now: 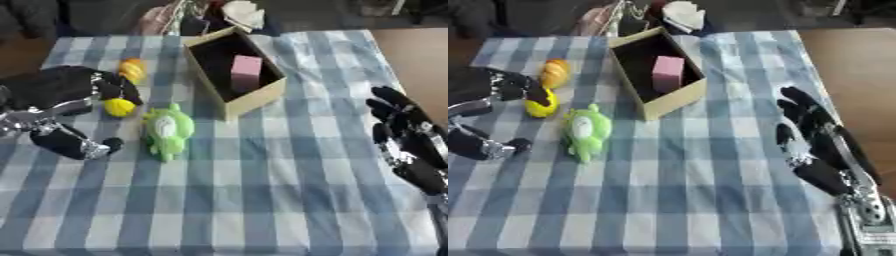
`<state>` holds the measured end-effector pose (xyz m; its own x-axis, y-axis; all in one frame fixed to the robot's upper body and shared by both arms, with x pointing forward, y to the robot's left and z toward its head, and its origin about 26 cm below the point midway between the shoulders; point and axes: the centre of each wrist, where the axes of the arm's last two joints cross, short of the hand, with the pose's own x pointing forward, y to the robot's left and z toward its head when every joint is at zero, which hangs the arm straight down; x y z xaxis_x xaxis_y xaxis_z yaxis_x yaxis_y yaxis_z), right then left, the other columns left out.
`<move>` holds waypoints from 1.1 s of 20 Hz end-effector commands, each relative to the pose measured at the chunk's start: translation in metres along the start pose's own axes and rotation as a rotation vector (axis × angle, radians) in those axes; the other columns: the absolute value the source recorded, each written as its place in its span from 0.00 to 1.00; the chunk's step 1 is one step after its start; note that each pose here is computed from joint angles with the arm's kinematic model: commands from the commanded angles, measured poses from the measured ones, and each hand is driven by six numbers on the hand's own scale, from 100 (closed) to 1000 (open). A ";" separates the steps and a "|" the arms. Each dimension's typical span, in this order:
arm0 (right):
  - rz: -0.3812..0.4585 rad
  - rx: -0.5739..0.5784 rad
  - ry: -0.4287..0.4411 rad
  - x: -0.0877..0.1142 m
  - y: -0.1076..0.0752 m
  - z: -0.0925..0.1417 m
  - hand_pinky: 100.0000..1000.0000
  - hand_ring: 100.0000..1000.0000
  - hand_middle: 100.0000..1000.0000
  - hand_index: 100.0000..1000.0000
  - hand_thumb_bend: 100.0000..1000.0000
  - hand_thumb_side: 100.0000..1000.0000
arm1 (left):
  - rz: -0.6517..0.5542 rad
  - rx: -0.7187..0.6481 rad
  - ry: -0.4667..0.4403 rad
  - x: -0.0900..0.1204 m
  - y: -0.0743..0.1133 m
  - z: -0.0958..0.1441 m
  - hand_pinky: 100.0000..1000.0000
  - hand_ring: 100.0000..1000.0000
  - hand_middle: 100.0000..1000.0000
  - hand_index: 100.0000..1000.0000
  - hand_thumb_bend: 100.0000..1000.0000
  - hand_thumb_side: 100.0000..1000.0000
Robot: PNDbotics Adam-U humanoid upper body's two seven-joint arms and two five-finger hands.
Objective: Pick up objects on the table and place them in the box.
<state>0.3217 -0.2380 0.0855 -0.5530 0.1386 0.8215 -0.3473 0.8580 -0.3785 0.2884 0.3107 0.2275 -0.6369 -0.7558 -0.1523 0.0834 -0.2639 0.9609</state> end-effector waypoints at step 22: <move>0.007 0.016 -0.019 0.005 -0.002 -0.004 1.00 0.96 0.97 1.00 0.00 0.36 | -0.106 -0.128 0.017 -0.032 -0.025 -0.067 0.75 0.75 0.78 0.86 0.35 0.10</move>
<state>0.3216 -0.2357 0.0853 -0.5507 0.1348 0.8237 -0.3585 0.8530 -0.3793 0.3557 0.2975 0.1849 -0.6449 -0.7304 -0.2252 0.1399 -0.4025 0.9047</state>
